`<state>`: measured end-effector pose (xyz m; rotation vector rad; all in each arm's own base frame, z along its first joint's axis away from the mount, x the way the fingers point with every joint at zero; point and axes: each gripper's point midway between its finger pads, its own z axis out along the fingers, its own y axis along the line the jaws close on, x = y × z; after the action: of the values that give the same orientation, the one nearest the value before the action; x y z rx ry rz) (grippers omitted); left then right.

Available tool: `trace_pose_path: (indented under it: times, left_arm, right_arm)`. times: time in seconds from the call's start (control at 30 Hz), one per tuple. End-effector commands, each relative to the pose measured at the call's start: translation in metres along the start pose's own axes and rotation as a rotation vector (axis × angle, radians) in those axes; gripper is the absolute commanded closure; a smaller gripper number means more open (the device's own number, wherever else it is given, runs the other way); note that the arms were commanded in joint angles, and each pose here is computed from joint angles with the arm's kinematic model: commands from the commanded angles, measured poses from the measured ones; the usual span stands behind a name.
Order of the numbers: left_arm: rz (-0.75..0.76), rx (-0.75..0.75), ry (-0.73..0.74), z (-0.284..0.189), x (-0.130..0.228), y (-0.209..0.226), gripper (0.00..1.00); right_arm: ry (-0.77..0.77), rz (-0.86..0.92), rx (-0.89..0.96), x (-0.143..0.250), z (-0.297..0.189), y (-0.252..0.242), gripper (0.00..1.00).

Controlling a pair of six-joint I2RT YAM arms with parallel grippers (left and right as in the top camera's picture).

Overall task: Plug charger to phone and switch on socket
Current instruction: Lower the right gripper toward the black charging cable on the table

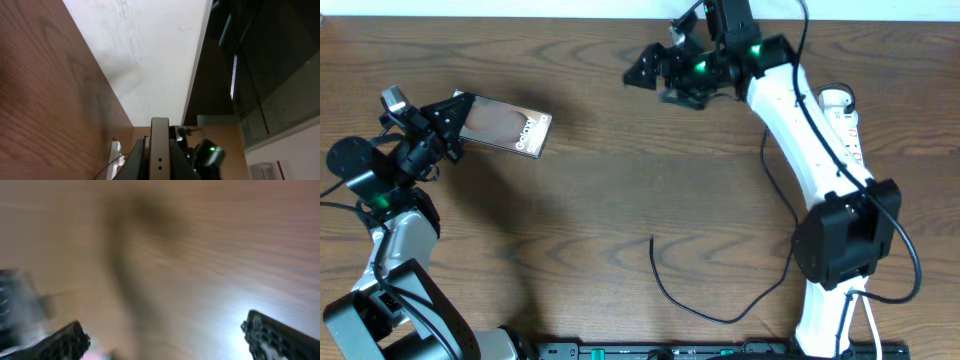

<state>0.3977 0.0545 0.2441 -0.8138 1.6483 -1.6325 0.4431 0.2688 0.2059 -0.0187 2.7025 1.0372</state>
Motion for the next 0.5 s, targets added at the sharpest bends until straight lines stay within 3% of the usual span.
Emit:
trace_pose_path:
  times: [0.0,0.3,0.47]
  left_arm:
    - [0.090,0.020,0.030,0.001,0.002,-0.016,0.93]
    - [0.101,0.021,0.030,0.001,0.002,-0.016,0.93]
    - [0.108,0.020,0.027,0.000,0.001,-0.016,0.93]
  right_arm:
    - [-0.096,-0.178,0.430,-0.003,-0.014,-0.041,0.01]
    - [0.329,-0.259,0.592,0.137,0.052,-0.060,0.01]
    - [0.454,-0.235,0.694,0.203,0.069,-0.076,0.01]
